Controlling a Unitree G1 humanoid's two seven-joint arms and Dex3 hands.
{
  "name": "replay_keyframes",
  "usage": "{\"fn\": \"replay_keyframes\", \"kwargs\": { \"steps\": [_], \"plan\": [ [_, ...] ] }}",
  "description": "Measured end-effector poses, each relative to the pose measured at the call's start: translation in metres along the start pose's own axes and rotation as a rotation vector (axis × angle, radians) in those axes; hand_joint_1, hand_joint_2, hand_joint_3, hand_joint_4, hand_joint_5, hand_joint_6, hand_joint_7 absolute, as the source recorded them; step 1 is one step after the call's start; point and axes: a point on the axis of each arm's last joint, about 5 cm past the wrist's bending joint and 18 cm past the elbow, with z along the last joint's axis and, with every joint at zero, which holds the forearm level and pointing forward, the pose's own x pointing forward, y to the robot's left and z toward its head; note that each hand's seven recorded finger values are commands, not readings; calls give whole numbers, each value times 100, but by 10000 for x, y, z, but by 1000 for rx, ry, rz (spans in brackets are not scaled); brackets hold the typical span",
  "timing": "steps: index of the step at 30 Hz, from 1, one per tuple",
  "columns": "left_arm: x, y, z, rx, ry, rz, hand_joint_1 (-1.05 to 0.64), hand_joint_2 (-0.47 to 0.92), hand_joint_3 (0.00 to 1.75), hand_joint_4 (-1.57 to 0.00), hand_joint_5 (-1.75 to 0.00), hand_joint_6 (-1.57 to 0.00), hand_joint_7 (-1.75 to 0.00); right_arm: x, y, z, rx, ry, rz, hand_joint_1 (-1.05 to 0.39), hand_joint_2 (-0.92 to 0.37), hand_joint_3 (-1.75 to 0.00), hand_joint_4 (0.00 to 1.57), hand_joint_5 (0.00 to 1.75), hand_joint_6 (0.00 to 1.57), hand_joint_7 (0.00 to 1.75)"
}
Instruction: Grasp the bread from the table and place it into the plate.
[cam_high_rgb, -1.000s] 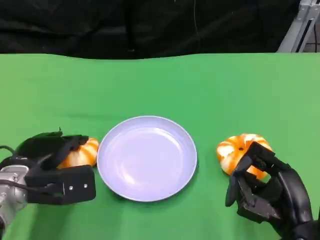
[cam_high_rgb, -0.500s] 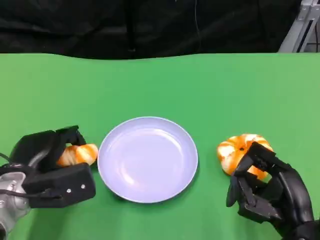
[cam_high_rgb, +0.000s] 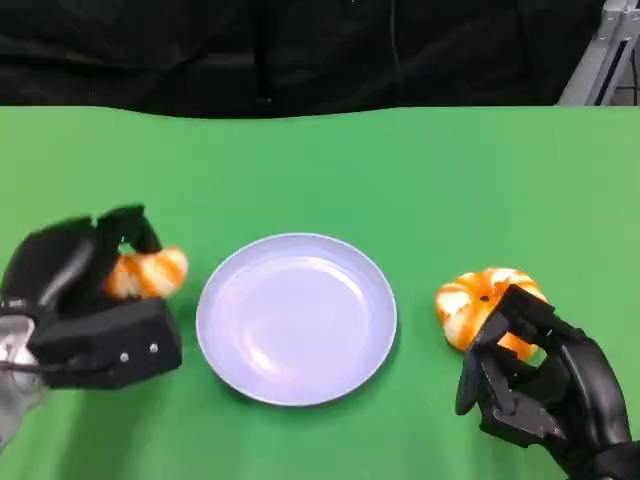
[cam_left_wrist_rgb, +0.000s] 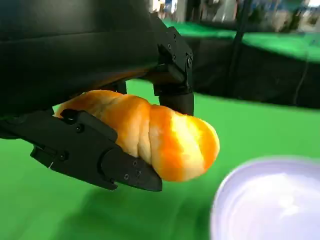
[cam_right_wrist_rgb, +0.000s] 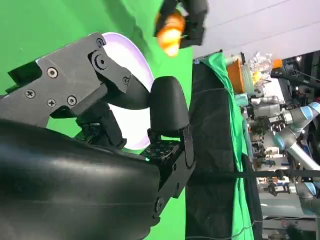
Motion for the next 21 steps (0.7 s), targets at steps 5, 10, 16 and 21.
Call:
{"fn": "replay_keyframes", "kwargs": {
  "steps": [5,10,16,21],
  "plan": [
    [75,103,187,-10,-115,55,3,74,54,-71,-175,-78,-144,0,-2,-2,0,1,0,-10,-60,-113,84,175,61,175],
    [99,20,398,-35,-219,41,1,76,56,-69,-174,-75,-145,-2,-3,-12,1,5,-2,-11,-60,-113,84,175,61,175],
    [87,-150,539,-70,-288,-13,-5,81,52,-66,-175,-64,-159,0,3,-12,-3,-3,-2,-11,-60,-114,84,175,62,175],
    [93,-372,749,-140,-318,-134,-4,88,48,-57,-172,-65,-143,9,29,-11,2,-6,-1,-10,-59,-115,85,175,62,174]
  ]
}}
